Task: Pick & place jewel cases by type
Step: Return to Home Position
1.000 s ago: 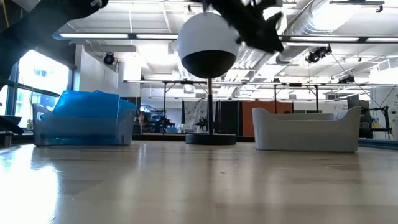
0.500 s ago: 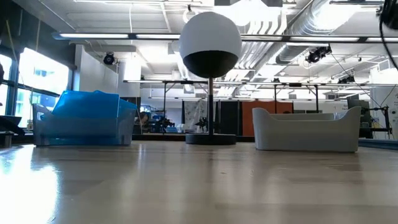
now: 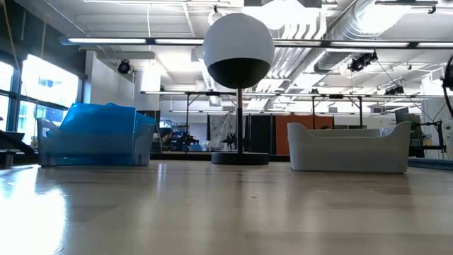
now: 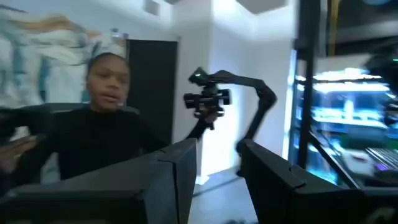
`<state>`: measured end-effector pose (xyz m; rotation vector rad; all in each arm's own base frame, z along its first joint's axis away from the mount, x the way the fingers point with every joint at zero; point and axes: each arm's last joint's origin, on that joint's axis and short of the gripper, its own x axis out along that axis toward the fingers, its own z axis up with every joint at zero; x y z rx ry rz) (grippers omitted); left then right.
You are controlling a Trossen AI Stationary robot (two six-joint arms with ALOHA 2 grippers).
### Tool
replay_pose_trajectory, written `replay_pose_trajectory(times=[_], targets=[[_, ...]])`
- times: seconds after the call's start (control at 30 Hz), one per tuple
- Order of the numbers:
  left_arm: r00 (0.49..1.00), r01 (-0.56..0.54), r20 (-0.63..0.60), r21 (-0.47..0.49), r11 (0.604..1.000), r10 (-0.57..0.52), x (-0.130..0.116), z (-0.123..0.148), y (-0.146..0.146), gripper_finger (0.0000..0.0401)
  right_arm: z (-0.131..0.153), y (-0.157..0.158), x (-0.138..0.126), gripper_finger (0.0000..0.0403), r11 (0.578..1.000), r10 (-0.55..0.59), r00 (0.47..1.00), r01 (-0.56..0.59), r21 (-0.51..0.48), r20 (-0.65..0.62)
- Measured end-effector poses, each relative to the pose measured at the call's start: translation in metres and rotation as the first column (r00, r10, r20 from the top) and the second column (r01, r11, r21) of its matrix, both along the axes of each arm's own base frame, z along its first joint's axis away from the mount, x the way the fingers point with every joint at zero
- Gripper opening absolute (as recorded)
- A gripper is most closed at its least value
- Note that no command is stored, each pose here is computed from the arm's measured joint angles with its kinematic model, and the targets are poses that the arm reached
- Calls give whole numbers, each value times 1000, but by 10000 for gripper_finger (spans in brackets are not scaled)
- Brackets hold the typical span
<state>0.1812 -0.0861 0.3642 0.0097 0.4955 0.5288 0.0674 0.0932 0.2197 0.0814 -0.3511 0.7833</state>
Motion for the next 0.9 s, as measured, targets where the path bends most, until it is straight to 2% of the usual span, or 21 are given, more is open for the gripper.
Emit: replay_pose_trajectory(times=[0.13, 0.2, 0.33, 0.4, 0.5, 0.6, 0.73, 0.8, 0.9], targets=[[991, 116, 68, -48, 992, -113, -29, -38, -5, 199, -11, -12, -2, 121, 995, -94, 993, 92, -35, -66], [981, 174, 87, -25, 984, -172, -38, -58, -6, 199, -11, -17, -4, 121, 994, -96, 993, 91, -63, -74], [965, 206, 157, 39, 978, -209, -49, -88, -4, 199, -4, -29, -11, 121, 990, -117, 992, 114, -78, -40], [958, 228, 157, 80, 970, -238, -53, -104, 1, 199, -1, -30, -10, 121, 978, -146, 988, 138, -154, -43], [938, 253, 223, 85, 964, -266, -59, -121, 6, 199, 5, -34, -12, 121, 959, -183, 982, 166, -231, -55], [879, 347, 319, 81, 934, -354, -65, -134, 10, 199, 4, -36, -12, 121, 946, -212, 976, 190, -262, -55], [761, 474, 409, 179, 862, -503, -75, -144, 15, 199, -1, -37, -11, 121, 928, -249, 965, 214, -304, -79], [739, 472, 427, 223, 853, -521, -82, -150, 21, 199, -4, -37, -10, 121, 919, -256, 963, 215, -332, -85], [729, 443, 467, 235, 865, -500, -91, -160, 30, 199, -2, -36, -11, 121, 925, -229, 971, 193, -328, -73]])
